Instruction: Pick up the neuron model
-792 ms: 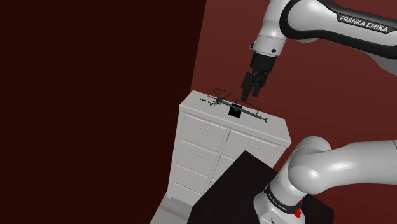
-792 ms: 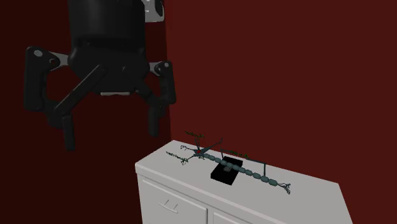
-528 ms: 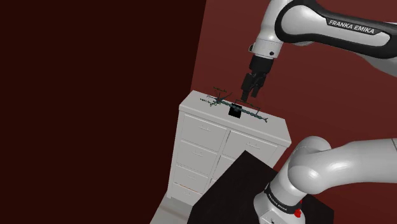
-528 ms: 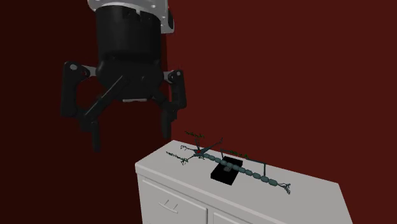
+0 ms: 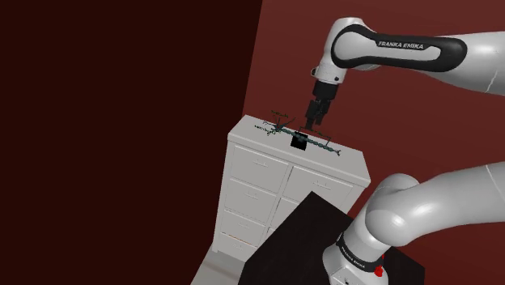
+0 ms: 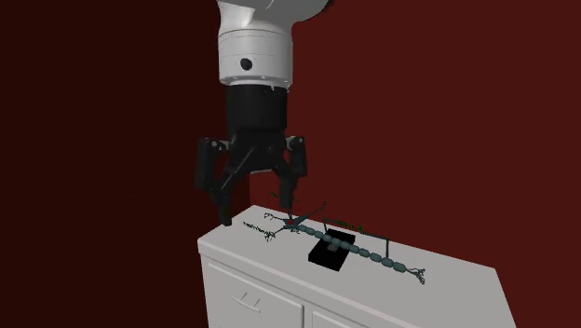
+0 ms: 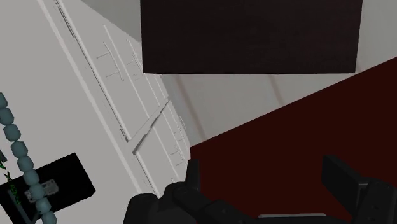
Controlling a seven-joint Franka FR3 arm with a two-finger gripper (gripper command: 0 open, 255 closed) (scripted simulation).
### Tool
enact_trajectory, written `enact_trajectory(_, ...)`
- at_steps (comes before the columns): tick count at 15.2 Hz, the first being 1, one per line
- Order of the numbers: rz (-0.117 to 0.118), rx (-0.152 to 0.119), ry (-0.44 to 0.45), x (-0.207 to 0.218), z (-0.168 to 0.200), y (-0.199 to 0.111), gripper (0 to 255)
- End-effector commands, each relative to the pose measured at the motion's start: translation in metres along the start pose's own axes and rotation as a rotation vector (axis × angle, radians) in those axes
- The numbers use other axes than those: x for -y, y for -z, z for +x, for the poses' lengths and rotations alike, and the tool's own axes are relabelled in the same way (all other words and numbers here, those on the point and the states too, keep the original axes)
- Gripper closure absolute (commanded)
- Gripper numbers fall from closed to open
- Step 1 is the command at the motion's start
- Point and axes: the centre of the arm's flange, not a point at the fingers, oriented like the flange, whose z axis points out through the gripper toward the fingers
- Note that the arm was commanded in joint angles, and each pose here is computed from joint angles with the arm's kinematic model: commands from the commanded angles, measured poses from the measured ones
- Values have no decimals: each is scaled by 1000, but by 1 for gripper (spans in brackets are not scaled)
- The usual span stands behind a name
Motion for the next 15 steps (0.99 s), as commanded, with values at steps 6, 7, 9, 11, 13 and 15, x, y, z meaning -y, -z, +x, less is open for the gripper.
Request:
enact_trajectory(6, -4, 17, 64, -79, 35, -33, 0)
enact_trajectory(7, -4, 19, 73, -90, 41, -38, 0)
enact_trajectory(9, -5, 24, 90, -112, 53, -48, 0)
enact_trajectory(11, -6, 29, 108, -134, 65, -58, 0)
enact_trajectory(13, -7, 33, 126, -155, 77, -67, 0)
enact_trajectory(15, -8, 38, 143, -176, 89, -77, 0)
